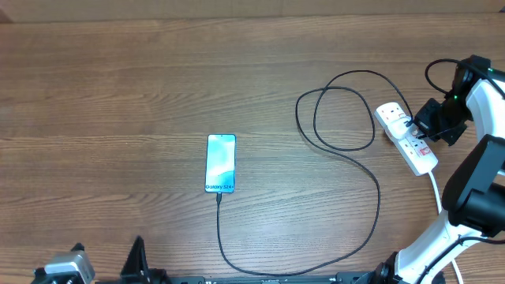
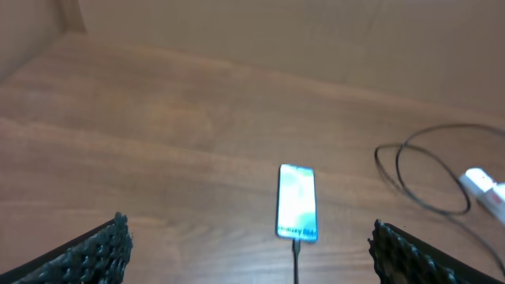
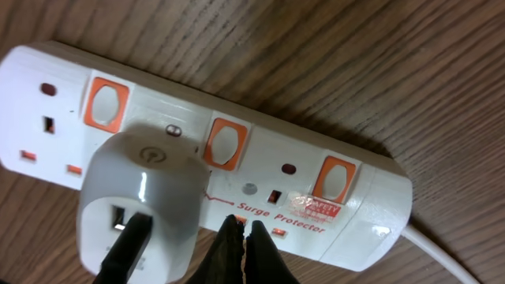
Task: Plug charger to phone and switch on socket
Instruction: 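Press the power strip switch down with the right gripper tips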
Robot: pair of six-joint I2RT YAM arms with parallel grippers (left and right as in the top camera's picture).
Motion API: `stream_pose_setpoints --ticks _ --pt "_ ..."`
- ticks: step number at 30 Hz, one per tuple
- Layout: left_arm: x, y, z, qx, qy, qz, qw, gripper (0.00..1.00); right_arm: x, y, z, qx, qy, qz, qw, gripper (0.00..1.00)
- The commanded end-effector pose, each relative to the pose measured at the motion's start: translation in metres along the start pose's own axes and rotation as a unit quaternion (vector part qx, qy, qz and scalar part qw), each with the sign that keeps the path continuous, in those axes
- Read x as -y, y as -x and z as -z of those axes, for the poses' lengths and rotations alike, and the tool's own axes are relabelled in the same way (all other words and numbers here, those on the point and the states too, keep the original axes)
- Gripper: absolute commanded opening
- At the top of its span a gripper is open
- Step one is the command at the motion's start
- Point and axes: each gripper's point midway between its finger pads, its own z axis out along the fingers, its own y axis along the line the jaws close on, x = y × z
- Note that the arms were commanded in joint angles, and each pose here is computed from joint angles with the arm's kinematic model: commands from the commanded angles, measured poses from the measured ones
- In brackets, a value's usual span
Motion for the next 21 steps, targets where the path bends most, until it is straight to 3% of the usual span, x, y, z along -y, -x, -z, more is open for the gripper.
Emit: stream_pose_setpoints --ticks 1,21 --pt "-0.002 0.000 0.005 0.011 0.006 0.005 1.000 1.00 -0.002 0.007 -0.001 0.004 0.003 -0.002 1.000 0.04" --pt "-0.002 -0.002 0.011 0.026 0.001 0.006 1.000 1.00 -0.017 0.020 -0.003 0.025 0.042 -0.017 0.999 0.04"
